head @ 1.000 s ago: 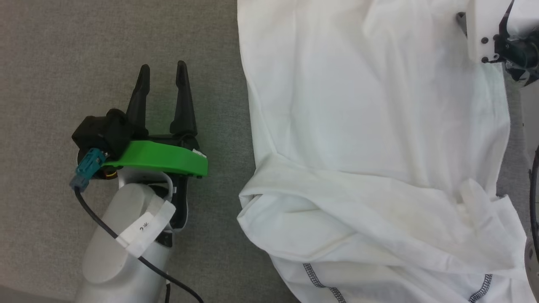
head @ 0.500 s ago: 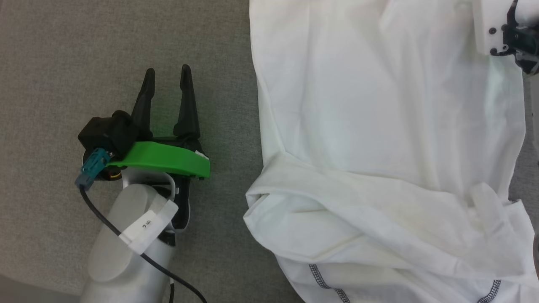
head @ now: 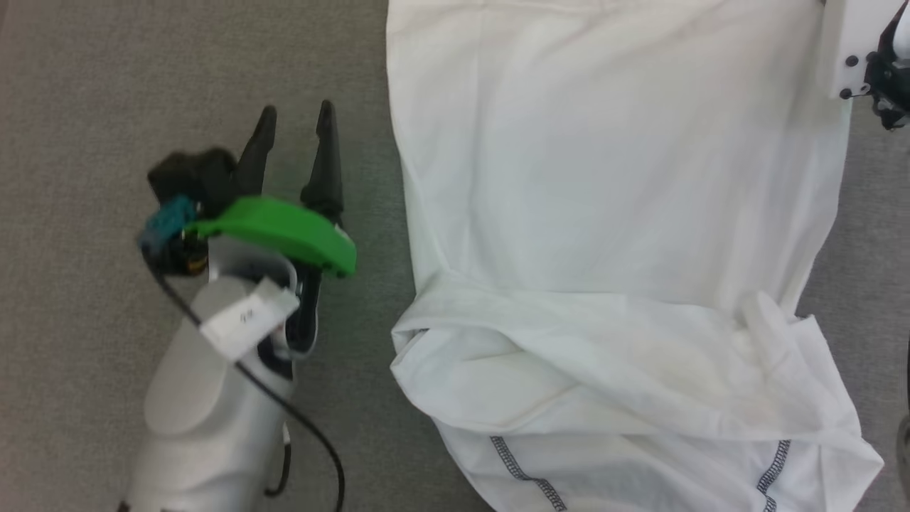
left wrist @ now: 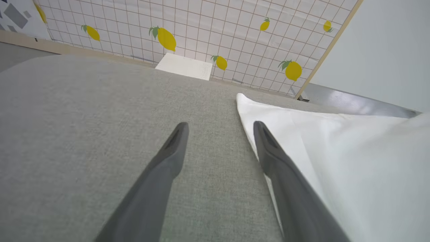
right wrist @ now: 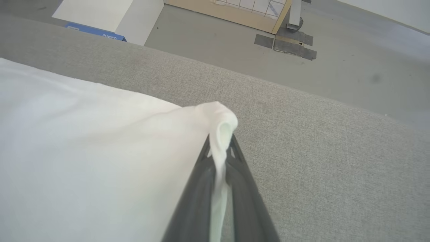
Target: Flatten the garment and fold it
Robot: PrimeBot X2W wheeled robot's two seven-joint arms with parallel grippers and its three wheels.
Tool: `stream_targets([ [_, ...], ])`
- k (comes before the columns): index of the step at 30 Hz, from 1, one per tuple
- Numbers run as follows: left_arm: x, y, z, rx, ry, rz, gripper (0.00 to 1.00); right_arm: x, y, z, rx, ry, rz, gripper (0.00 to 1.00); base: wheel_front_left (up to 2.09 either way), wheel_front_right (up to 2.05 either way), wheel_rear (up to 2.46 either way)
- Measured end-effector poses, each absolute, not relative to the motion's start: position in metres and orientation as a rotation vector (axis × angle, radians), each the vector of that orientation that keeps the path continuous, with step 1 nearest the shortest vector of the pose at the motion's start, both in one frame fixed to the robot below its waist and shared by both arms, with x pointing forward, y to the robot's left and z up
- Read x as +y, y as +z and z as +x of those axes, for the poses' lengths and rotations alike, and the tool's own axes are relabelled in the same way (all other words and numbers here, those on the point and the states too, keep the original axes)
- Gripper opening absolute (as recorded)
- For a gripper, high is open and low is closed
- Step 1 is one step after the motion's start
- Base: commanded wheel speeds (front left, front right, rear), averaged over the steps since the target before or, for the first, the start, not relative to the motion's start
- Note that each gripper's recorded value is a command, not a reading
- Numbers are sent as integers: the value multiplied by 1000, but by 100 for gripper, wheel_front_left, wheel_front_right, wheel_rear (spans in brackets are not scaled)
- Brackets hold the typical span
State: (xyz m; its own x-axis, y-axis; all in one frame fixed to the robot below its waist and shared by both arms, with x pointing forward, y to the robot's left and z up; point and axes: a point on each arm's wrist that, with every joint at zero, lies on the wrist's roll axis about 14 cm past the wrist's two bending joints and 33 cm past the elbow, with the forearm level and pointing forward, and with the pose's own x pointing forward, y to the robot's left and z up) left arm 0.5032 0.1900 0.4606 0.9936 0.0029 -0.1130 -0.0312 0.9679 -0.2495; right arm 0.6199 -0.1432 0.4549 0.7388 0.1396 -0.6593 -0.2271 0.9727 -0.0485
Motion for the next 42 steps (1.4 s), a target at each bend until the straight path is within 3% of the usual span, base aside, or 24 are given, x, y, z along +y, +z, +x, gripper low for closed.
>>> stream_targets([
  [8, 154, 465, 574, 337, -78, -204, 100, -143, 461, 612, 675, 229, -132, 0, 0, 0, 0],
  [13, 160, 444, 606, 532, -35, -96, 100, -133, 453, 611, 669, 278, -139, 0, 0, 0, 0],
  [31, 144, 364, 636, 938, -35, 13, 100, -151, 404, 611, 735, 316, -203, 0, 0, 0, 0],
  [32, 143, 363, 635, 953, -40, 13, 38, -152, 403, 611, 735, 317, -206, 0, 0, 0, 0],
  [33, 142, 363, 635, 961, -46, 16, 0, -152, 402, 612, 734, 317, -209, 0, 0, 0, 0],
  [42, 129, 373, 637, 910, -117, -43, 0, -153, 402, 615, 727, 315, -214, 0, 0, 0, 0],
])
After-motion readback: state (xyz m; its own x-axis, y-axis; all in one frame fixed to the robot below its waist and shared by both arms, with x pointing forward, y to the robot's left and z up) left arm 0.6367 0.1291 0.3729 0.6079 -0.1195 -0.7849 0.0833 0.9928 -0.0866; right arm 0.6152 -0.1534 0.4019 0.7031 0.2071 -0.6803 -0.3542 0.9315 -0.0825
